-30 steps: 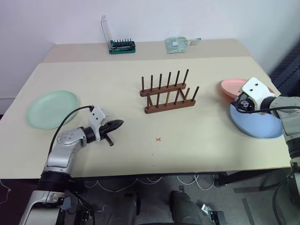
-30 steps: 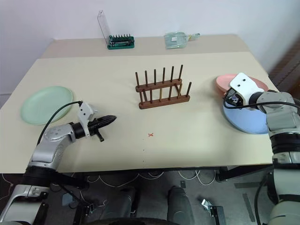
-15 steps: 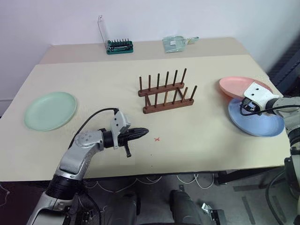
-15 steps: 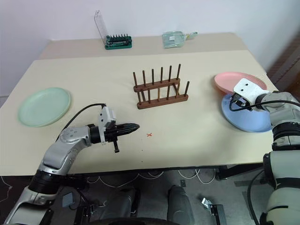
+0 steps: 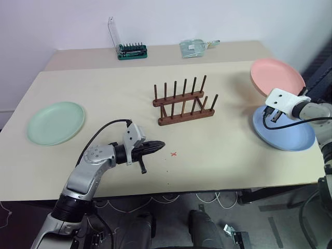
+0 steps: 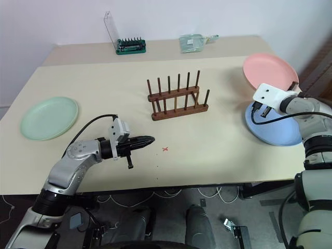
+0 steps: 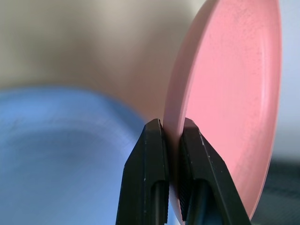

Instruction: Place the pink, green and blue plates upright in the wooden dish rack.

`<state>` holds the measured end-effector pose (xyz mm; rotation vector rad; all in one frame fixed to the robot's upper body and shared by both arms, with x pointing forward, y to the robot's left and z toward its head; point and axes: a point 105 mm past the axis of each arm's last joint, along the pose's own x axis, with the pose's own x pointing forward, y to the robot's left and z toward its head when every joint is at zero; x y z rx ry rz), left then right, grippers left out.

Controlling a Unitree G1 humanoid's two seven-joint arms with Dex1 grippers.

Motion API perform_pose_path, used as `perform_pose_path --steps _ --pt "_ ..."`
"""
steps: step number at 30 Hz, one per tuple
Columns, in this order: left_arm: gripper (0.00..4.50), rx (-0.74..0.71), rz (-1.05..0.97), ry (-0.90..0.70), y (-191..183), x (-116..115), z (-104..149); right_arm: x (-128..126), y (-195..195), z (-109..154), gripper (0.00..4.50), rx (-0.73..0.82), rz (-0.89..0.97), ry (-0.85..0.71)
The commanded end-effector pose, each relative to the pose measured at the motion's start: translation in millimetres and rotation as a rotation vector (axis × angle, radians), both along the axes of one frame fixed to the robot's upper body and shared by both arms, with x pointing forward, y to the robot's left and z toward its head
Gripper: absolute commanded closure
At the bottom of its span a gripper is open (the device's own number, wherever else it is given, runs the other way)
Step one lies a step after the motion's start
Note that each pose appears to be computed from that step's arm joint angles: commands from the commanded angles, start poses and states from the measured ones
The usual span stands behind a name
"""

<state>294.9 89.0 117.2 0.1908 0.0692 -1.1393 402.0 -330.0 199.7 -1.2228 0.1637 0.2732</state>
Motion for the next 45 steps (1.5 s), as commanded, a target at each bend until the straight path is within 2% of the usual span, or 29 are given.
perform_pose_path --steps 1,3,6,10,14,20,29,37,41,45 --pt "4.5 -0.002 0.026 -0.042 8 4 8 -9 70 74 4.45 0.216 0.299 -0.22" --pt "4.5 0.0 0.038 -0.043 11 6 8 -25 113 98 4.45 0.511 0.481 -0.226" --pt "4.5 0.0 0.047 -0.041 13 8 8 -45 151 113 4.45 0.859 0.664 -0.107" --pt "4.5 0.004 0.049 -0.041 13 9 7 -53 170 118 4.45 1.064 0.751 0.027" --pt "4.5 0.004 0.058 -0.042 14 8 8 -47 174 115 4.45 1.259 0.773 0.176" --pt "4.5 0.003 0.078 -0.042 17 5 7 -36 168 100 4.45 1.309 0.723 0.265" --pt "4.5 -0.001 0.086 -0.038 16 4 7 -14 161 85 4.45 1.326 0.633 0.275" --pt "4.5 0.003 0.091 -0.033 16 4 5 -4 155 71 4.45 1.451 0.552 0.358" --pt "4.5 0.007 0.096 -0.035 17 4 5 3 150 56 4.45 1.497 0.462 0.404" --pt "4.5 0.008 0.097 -0.034 18 4 5 6 146 57 3.05 1.488 0.442 0.364"
